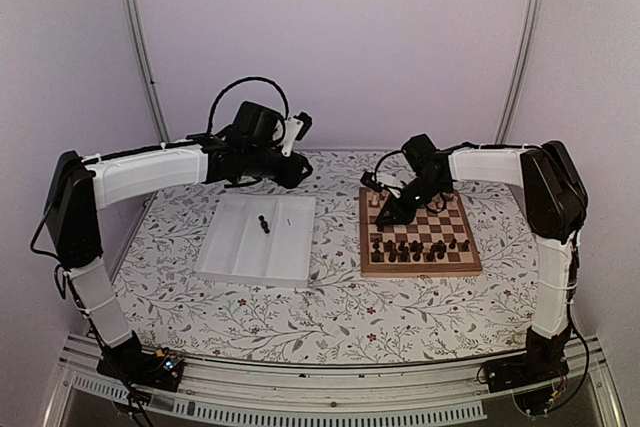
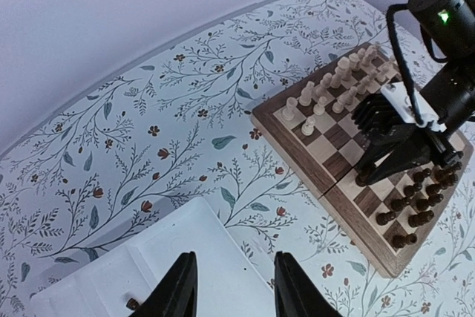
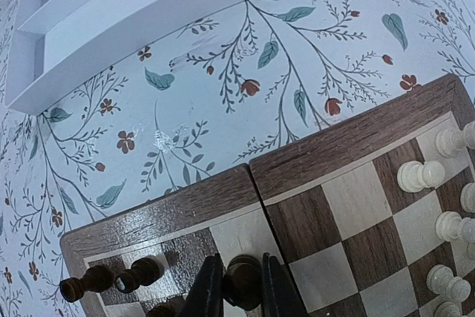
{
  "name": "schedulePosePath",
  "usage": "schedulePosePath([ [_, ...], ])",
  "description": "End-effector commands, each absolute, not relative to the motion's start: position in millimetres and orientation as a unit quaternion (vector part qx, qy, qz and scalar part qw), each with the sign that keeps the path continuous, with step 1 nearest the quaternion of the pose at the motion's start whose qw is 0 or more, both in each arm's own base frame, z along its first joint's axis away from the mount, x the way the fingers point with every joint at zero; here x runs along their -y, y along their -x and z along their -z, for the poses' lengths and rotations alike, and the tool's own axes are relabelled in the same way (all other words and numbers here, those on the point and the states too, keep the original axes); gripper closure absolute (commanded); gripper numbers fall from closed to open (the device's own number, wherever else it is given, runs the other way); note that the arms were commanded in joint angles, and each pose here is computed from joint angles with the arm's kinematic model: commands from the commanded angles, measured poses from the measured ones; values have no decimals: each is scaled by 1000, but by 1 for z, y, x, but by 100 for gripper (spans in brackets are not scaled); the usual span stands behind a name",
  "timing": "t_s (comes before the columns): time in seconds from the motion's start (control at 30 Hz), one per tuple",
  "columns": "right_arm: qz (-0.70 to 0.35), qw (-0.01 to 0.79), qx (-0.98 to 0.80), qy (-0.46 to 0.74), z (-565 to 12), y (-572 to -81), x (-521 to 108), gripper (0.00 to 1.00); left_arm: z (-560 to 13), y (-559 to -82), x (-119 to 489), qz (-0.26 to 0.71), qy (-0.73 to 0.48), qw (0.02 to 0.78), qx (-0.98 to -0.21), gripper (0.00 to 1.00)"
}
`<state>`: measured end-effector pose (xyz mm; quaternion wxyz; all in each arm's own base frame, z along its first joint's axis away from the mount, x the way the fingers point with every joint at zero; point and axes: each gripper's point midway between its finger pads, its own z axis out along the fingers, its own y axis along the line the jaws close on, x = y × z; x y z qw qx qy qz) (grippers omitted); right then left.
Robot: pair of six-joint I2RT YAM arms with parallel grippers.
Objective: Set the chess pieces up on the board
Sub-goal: Pick up the chess piece from the chessboard.
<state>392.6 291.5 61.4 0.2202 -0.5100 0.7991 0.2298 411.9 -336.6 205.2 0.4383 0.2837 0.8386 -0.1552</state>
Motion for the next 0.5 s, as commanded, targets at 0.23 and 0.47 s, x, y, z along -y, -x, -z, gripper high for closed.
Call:
schedulePosePath([
  [0.23, -220, 258, -807, 483, -117, -392, -255, 98, -197, -411, 343, 152, -300, 424, -841, 63],
  [0.47, -197, 297, -833, 423, -148, -371, -177, 98, -195, -413, 340, 140, -301, 425, -842, 63],
])
